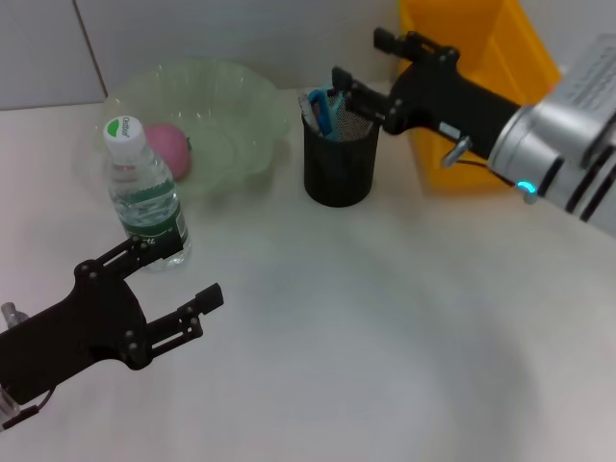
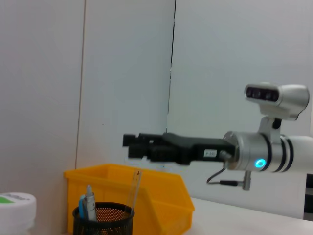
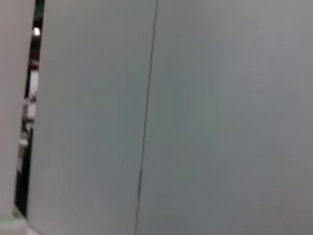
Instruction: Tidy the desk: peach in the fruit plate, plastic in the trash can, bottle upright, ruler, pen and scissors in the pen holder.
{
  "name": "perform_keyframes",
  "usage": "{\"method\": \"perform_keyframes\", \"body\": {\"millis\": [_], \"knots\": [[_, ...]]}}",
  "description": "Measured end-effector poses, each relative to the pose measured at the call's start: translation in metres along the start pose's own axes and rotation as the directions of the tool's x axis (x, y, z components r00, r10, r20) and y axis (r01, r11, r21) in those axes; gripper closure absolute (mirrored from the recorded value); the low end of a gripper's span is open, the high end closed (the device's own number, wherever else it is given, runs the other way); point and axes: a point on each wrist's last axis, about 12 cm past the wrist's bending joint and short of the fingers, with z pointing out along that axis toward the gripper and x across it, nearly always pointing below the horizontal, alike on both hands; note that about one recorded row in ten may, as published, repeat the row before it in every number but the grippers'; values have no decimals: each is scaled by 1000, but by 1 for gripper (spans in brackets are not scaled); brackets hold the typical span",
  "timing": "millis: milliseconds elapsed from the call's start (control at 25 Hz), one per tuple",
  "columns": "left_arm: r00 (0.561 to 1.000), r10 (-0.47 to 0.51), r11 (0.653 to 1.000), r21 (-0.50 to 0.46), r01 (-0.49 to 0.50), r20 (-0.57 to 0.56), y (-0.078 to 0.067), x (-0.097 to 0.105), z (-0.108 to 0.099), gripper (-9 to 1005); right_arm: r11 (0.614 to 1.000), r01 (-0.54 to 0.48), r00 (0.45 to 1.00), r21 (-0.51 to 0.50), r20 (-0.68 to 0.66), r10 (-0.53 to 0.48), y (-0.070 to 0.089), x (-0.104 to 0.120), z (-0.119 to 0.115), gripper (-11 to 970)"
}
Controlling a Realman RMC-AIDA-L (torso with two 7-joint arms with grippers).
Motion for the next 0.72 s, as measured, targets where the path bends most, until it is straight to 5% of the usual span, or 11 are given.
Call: {"method": "perform_keyframes", "body": {"millis": [160,280,480,720], "knots": [[1000,-3,1000,4,3,-3,0,0,0,212,994,-76,997,-79,26,78,-5,-14,-16,219],[1000,-18,999,31,19,-10,1,-2,-2,212,968,-112,994,-226,-39,106,-14,-24,-34,192],[999,-33,996,84,37,-42,4,-6,-2,212,848,-129,988,-514,-140,66,-19,-32,-72,147],[997,-28,986,159,40,-78,6,-10,6,211,775,-181,974,-606,-219,56,-16,-27,-96,130]]}}
